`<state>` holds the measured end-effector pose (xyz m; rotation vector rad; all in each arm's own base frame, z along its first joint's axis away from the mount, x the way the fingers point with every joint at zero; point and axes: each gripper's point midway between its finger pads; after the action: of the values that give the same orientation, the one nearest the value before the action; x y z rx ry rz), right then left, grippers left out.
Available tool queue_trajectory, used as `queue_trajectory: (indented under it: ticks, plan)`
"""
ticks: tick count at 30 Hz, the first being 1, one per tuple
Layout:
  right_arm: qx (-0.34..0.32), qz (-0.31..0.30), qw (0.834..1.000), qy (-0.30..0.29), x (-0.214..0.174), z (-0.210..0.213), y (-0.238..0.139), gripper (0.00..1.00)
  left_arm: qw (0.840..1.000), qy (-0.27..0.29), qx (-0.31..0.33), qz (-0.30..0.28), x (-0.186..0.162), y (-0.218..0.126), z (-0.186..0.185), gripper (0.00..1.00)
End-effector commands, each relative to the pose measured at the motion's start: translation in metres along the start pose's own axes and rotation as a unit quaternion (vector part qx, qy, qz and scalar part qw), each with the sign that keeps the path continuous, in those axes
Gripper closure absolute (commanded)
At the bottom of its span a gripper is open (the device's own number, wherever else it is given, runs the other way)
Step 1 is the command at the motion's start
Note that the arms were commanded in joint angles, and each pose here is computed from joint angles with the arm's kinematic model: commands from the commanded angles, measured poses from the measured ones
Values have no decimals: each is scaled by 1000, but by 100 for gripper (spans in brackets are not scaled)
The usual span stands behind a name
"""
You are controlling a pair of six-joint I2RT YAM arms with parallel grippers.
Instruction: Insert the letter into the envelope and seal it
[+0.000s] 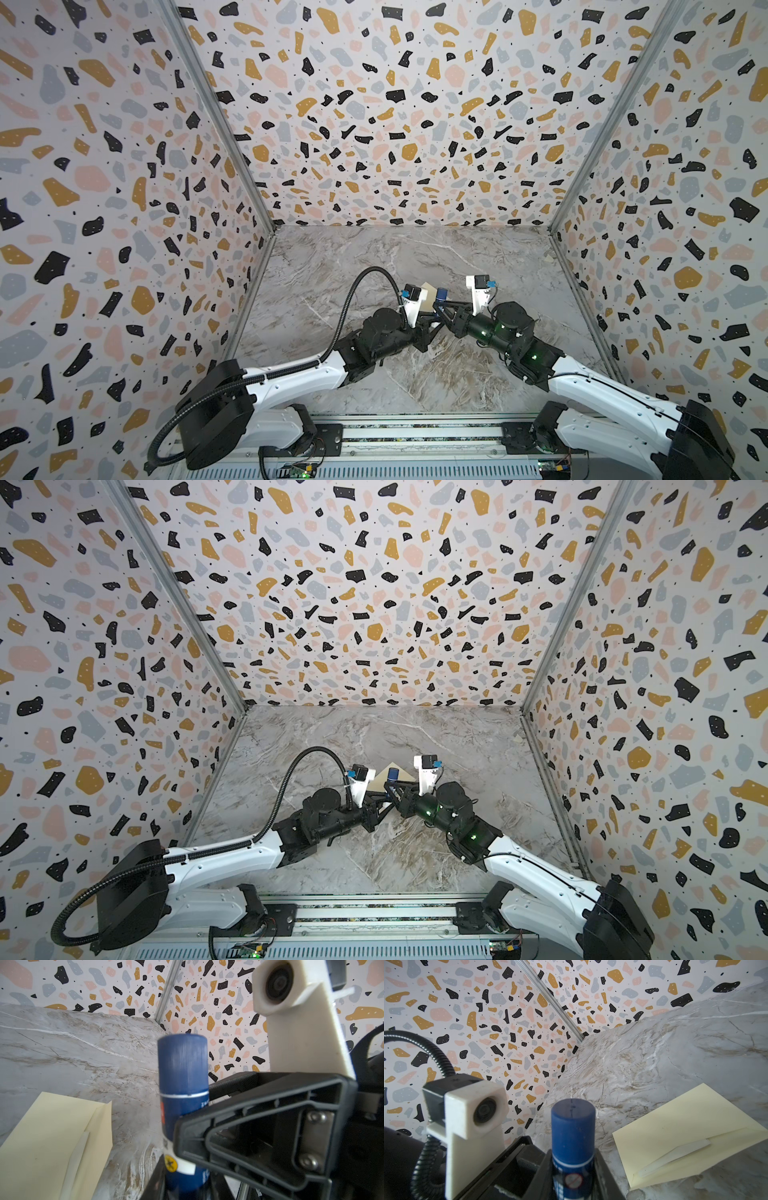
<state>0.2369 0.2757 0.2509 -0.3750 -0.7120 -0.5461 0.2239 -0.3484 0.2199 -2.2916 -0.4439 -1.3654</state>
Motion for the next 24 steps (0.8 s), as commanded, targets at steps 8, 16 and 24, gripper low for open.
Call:
queue_trajectory:
  ticks: [8,16,24]
  plan:
    - [-22,14,998,-62,16,17,-10,43,997,71,28,-15,23,-7,0,100]
    - [-42,38,990,-131,39,35,-33,10,979,184,85,-9,33,-32,14,100]
    - [-28,142,979,-143,38,46,-46,5,948,305,87,-13,37,-51,11,100]
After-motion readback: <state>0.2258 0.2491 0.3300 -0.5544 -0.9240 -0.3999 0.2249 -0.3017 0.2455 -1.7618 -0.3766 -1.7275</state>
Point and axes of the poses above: each gripper's point midway between its finger pads, its own y axis out along the fingers, its own z axis along the line the jaws close on, x = y × z, and after that the axes turned 5 degrees about y, right-handed
